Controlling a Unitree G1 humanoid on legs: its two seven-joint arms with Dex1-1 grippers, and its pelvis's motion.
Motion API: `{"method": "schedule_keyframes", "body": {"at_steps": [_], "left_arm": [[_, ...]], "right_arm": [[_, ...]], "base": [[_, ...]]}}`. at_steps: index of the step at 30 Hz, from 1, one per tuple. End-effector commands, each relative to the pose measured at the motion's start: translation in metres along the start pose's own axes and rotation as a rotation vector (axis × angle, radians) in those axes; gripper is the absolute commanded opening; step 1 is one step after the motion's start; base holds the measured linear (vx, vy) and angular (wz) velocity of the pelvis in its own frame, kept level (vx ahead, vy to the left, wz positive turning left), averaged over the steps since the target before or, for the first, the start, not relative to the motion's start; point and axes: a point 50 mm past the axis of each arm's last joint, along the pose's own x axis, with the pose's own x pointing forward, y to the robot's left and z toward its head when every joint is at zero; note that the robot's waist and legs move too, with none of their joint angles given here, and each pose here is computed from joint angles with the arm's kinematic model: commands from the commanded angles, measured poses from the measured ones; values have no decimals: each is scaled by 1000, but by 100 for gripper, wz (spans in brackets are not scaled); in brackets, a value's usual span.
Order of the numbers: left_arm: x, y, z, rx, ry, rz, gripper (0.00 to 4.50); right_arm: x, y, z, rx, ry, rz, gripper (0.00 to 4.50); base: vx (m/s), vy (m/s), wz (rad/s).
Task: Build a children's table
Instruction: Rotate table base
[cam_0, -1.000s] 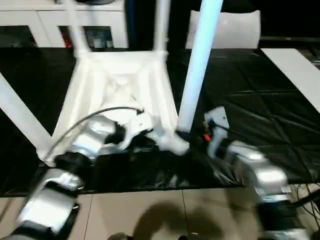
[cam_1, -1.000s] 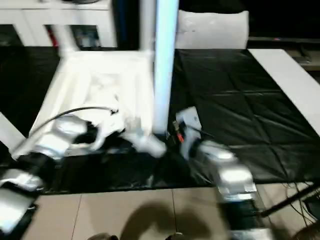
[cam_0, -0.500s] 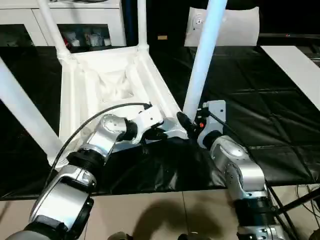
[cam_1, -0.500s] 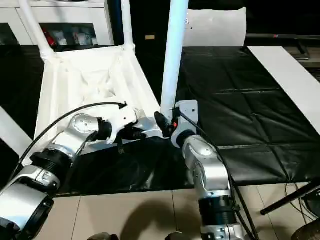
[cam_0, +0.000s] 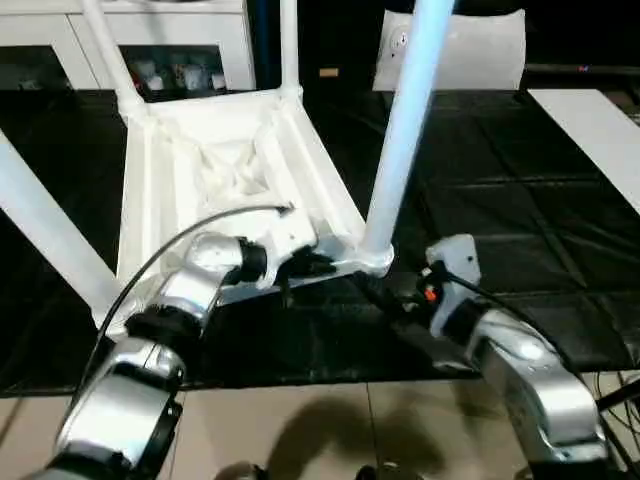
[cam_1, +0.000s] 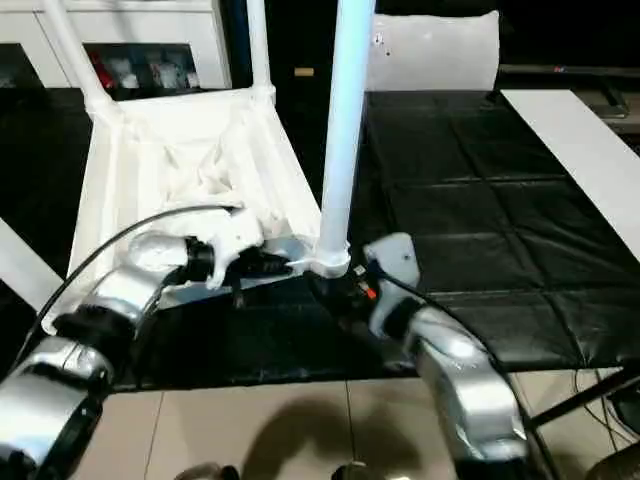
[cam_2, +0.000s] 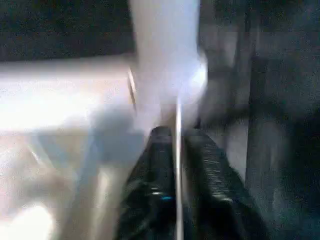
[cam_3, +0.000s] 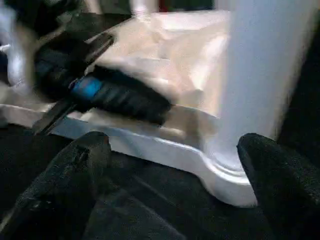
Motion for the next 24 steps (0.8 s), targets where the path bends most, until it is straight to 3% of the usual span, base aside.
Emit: {"method": "schedule_keyframes", "body": {"at_steps": [1,8,12,18,24], "left_arm": [[-4,2,14,-18,-89,9,90],[-23,-5,16,-94,-160,125,146],[-40,-17,16,-146,-198,218,187],[-67,-61,21,-227,-260,294,237],[-85,-88,16,-273,-241,331,275]], "right_arm": [[-2,9,8,3,-35,70,450],[-1,21,20,21,-86,180,450],[3,23,25,19,-96,200,450],[14,25,31,25,-113,195,450],[26,20,32,23,-129,103,450]], "base": [[0,0,0],[0,0,0],[0,0,0],[0,0,0],[0,0,0]]}}
